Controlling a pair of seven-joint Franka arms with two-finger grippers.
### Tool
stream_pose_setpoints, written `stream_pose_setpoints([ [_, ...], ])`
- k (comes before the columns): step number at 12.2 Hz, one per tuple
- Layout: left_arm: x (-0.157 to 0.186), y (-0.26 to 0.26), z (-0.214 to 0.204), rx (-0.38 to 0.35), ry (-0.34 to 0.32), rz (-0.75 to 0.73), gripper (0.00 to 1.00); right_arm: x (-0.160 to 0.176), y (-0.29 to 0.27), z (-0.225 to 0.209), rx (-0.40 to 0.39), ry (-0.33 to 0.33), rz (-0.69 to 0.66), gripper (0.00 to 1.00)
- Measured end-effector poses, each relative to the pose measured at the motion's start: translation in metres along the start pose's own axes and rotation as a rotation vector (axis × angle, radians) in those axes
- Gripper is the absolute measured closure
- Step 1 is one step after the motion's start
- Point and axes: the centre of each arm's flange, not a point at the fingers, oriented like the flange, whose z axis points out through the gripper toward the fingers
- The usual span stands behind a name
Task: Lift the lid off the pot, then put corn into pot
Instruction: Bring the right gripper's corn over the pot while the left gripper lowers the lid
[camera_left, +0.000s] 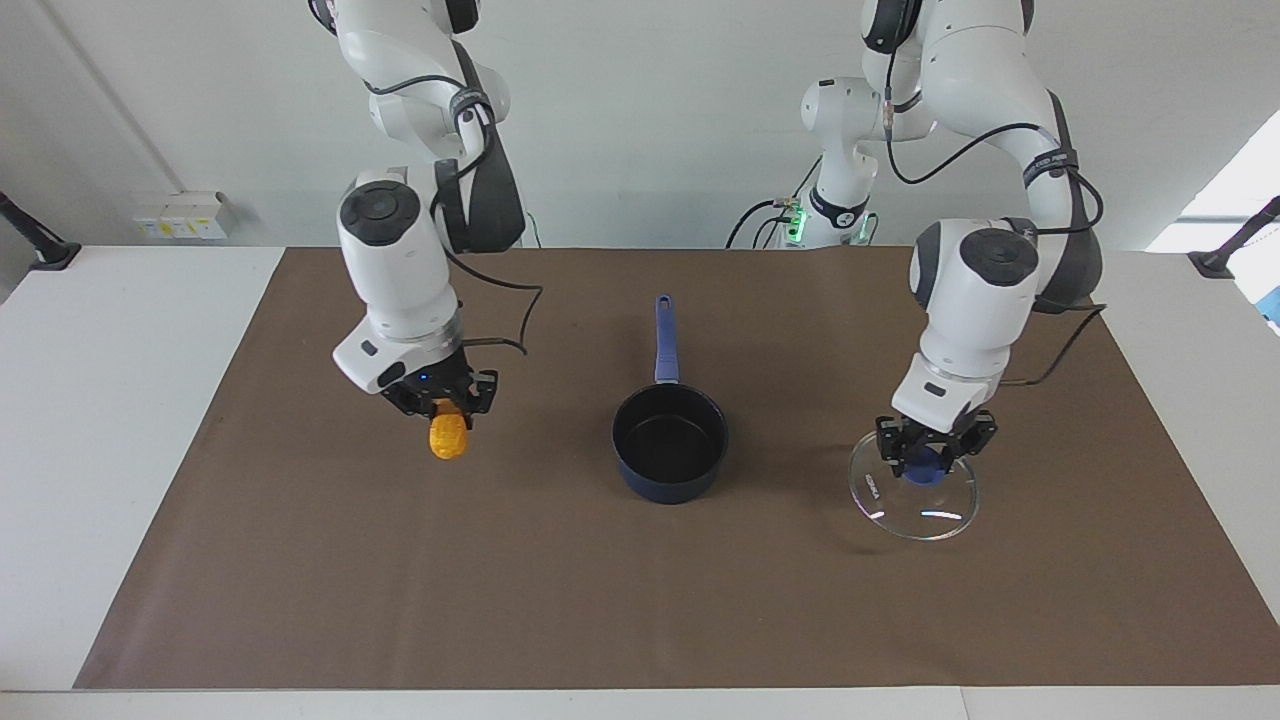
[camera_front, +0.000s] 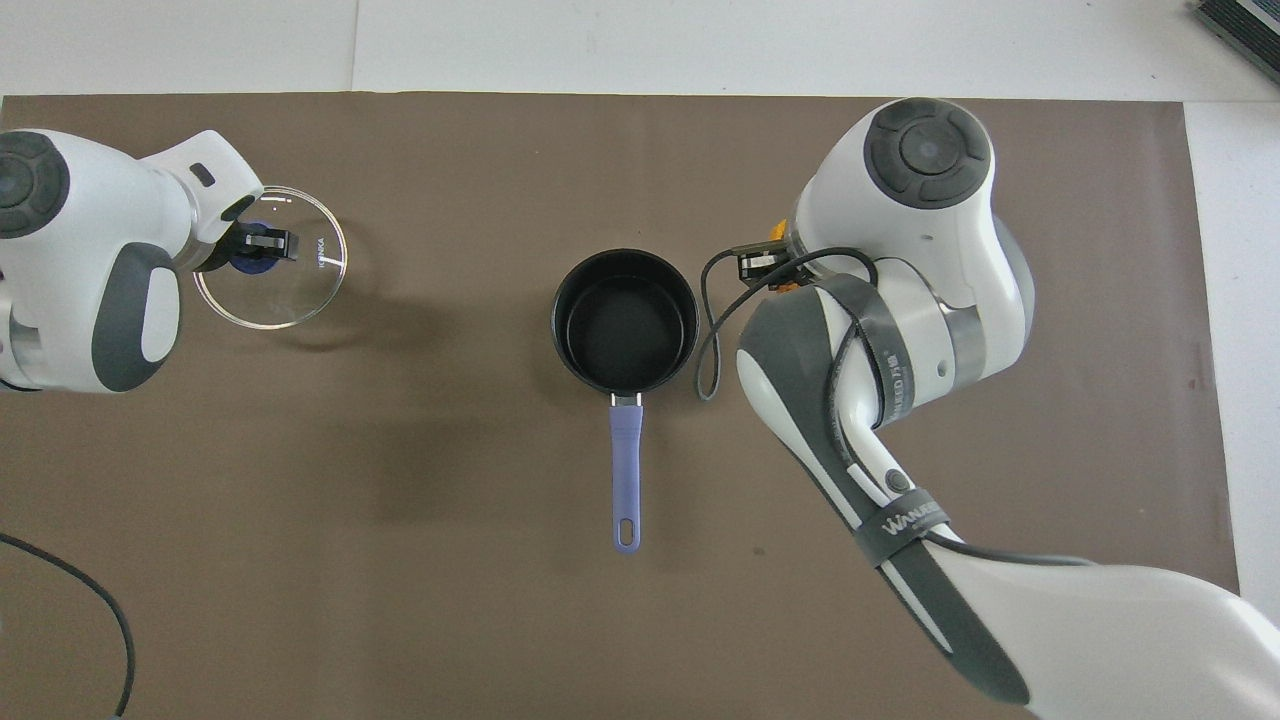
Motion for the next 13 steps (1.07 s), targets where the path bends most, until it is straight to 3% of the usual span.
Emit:
stream_pose_setpoints([
  [5, -0.032, -0.011, 0.025, -0.046, -0.010, 0.015, 0.39, 0.007, -0.111, 0.023, 0.049, 0.048, 0.068, 0.59],
  [8, -0.040, -0.026, 0.031, -0.101, -0.021, 0.057, 0.39, 0.011, -0.131, 0.043, 0.056, 0.056, 0.064, 0.59],
  [13, -0.053, -0.020, 0.041, -0.115, -0.060, 0.075, 0.39, 0.012, -0.140, 0.069, 0.071, 0.050, 0.077, 0.59],
])
